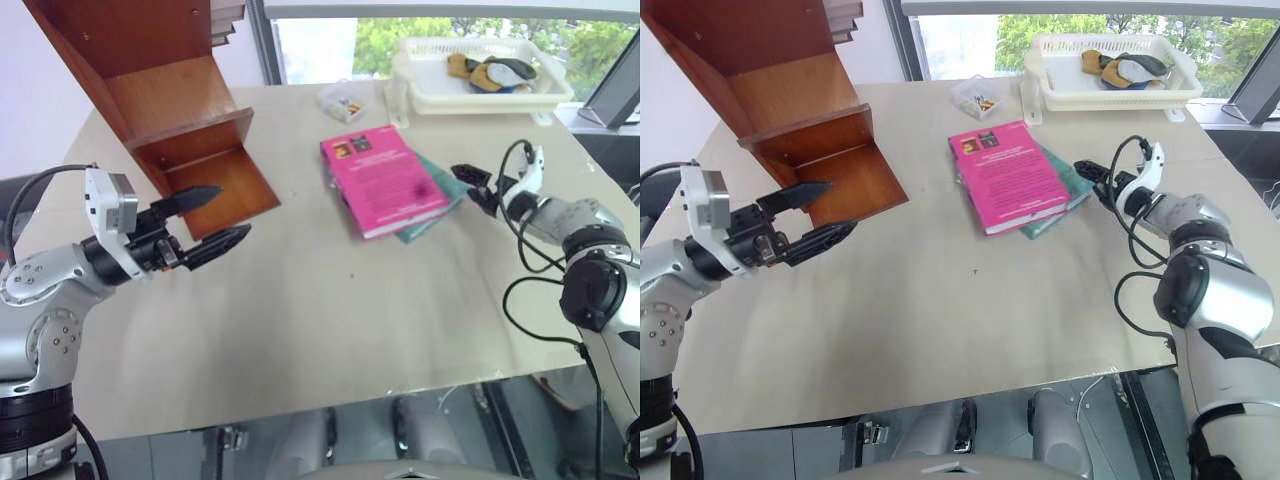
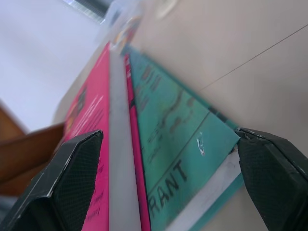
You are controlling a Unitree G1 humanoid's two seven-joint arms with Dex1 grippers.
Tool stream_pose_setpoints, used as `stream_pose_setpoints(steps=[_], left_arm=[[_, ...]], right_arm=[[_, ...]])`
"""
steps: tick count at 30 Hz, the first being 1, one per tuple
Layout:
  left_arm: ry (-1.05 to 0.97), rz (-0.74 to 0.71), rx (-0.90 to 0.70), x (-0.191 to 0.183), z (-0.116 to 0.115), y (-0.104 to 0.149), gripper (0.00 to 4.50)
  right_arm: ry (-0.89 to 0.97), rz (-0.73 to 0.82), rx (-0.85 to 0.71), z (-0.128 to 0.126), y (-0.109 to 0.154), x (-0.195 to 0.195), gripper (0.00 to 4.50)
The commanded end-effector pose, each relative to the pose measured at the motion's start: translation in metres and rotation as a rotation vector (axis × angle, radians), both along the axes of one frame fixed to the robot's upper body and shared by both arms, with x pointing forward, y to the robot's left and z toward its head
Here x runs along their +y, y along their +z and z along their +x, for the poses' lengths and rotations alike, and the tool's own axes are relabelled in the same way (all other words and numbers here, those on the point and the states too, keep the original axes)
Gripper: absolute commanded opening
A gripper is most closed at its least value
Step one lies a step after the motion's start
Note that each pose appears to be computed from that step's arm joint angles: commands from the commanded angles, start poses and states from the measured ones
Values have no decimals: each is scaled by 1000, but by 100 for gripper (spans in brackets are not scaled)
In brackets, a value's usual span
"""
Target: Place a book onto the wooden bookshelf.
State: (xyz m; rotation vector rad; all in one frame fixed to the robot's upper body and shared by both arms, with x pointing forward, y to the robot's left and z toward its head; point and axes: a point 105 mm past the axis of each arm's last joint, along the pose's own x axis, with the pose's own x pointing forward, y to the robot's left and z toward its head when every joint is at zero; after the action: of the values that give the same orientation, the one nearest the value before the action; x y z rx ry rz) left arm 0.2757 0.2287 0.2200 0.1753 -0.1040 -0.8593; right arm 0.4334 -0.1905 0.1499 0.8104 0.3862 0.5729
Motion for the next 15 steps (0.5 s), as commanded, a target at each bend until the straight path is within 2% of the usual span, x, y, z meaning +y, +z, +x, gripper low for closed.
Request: stream_pose_setpoints(steps=[1,7,10,13,15], left_arm=[[-3,21,-64,-3,-6,12,437],[0,26,-59,-1,-5,10,437],[1,26,-58,-1,-6,10,437],[1,25,-57,-1,-6,10,437],[1,25,-56,-1,-6,10,437]], right_arm=[[135,19,-54,-9,17,9,450],[413,23,-86,-33,21,29,450],[527,-28,-104,-44,19,36,450],[555,-107,-110,-47,11,34,450],[465,-161,-145,-38,11,24,450]])
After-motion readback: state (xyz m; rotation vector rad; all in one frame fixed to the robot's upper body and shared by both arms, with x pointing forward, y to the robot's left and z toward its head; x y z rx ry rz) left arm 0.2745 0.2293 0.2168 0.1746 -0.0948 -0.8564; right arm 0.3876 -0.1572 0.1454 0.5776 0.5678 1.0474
